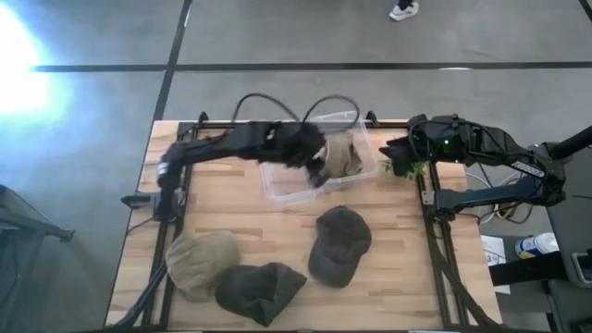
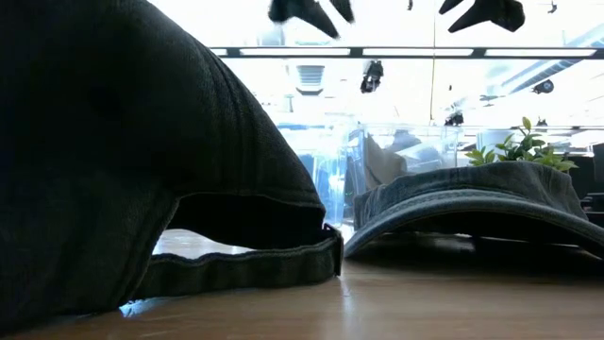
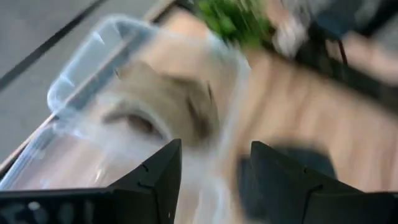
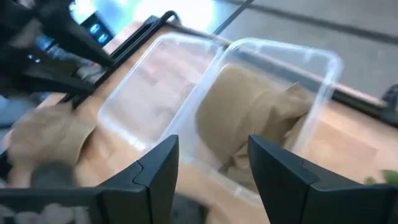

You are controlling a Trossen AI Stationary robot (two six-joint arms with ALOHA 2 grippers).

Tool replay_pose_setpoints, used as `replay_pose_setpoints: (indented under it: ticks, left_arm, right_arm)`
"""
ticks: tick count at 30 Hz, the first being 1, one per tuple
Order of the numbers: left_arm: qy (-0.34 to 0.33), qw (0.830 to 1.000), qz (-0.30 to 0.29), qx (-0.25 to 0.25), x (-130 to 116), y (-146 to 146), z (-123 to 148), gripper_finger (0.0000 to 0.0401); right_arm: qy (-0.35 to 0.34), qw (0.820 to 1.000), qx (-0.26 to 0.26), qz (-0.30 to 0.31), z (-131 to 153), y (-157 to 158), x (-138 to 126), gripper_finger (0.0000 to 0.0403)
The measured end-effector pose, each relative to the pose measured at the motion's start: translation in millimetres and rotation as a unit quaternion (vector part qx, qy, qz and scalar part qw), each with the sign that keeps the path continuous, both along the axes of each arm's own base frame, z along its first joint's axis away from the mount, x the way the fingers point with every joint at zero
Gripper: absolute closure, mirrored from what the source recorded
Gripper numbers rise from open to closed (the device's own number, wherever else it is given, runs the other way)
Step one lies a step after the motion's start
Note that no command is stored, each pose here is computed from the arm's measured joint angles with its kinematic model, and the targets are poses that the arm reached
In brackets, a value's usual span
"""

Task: Pick & Place hat
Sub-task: Put the brown cap into the right transparent bin

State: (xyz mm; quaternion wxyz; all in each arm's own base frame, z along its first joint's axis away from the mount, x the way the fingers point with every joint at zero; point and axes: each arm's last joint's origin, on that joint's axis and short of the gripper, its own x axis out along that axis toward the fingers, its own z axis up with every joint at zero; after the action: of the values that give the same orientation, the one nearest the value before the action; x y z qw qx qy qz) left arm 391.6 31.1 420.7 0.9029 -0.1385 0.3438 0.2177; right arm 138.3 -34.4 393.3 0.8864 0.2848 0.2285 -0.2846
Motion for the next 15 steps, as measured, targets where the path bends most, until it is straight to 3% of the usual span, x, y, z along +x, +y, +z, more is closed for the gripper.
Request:
replay_pose_setpoints:
  ticks: [7, 10, 12, 15]
  left_arm:
    - [0.155, 0.983, -0.097, 0.006, -75.5, -60.1, 16.8, 0.0216]
    - [0.182, 0.969, -0.164, 0.026, -88.9, -84.7, 12.5, 0.0216]
    - [0.195, 0.961, -0.197, 0.007, -93.5, -99.7, 5.1, 0.0216]
    - [0.236, 0.952, -0.184, -0.065, -99.8, -113.8, -14.7, 0.0216]
  right_arm:
    - [0.017, 0.997, 0.044, 0.056, -15.5, 2.0, 10.5, 0.0216]
    - [0.037, 0.995, 0.063, 0.075, -28.0, 1.7, 18.3, 0.0216]
    - [0.05, 0.991, 0.081, 0.093, -37.5, 1.8, 25.3, 0.0216]
    - [0.071, 0.985, 0.109, 0.114, -52.2, 2.1, 35.3, 0.0216]
